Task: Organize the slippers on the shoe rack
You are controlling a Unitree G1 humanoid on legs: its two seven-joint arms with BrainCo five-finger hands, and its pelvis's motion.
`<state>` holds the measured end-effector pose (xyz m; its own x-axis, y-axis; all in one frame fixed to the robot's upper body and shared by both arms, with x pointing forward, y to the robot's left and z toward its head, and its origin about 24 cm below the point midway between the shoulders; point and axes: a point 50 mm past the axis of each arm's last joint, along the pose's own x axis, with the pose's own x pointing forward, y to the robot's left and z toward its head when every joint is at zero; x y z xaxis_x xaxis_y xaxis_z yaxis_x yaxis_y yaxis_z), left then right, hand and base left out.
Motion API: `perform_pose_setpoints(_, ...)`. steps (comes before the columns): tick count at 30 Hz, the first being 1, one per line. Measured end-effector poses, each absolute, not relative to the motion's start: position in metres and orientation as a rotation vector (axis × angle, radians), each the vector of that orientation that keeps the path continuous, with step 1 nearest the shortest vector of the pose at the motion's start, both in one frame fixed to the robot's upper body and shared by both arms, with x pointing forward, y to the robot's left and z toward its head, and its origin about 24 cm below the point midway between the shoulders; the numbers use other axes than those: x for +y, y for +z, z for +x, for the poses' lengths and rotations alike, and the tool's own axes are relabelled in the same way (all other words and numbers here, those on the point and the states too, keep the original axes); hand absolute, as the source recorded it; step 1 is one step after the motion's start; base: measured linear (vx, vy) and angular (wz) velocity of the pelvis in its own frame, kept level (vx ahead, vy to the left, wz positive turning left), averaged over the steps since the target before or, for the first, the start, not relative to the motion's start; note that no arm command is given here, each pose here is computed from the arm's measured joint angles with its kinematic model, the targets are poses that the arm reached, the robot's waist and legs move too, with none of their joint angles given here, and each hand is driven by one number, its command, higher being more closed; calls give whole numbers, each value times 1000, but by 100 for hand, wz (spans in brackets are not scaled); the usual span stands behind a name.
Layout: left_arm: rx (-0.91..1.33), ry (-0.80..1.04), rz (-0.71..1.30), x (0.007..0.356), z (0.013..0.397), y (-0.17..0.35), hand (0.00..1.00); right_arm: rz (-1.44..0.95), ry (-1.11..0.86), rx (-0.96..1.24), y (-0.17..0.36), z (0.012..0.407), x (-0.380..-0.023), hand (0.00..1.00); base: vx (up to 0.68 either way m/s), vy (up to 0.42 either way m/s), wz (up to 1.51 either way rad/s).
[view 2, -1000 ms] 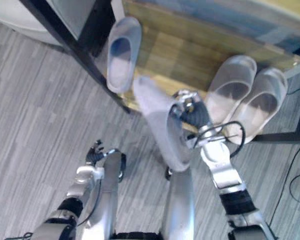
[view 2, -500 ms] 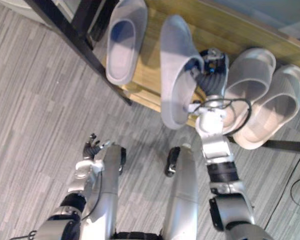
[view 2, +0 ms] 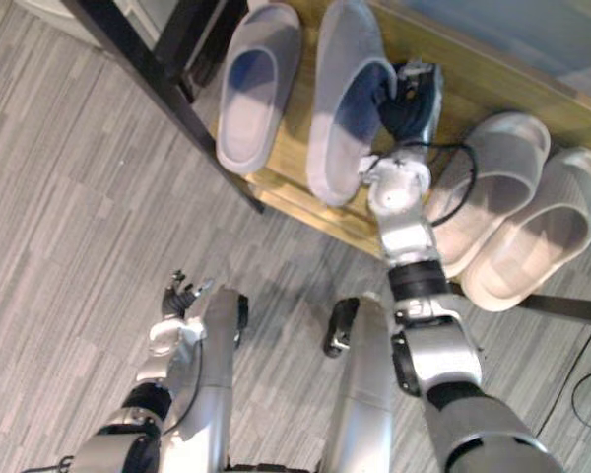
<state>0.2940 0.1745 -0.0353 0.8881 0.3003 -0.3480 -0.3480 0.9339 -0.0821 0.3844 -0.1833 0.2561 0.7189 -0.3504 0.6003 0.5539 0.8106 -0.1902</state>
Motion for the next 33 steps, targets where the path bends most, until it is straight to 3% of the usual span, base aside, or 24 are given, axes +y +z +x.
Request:
perform_pose_setpoints(13, 362, 360, -167, 174, 291, -40, 0, -227, -544, -527, 262, 392, -182, 0, 7, -2, 0)
perform_pose_setpoints(25, 381, 380, -161, 181, 286, -45, 0, -207, -396, -514, 248, 391, -158, 0, 11, -9, -9)
perform_pose_setpoints(33, 434, 416, -181, 187, 275, -56, 0, -162, -321, -444, 195, 372, -144, 0, 22, -5, -1)
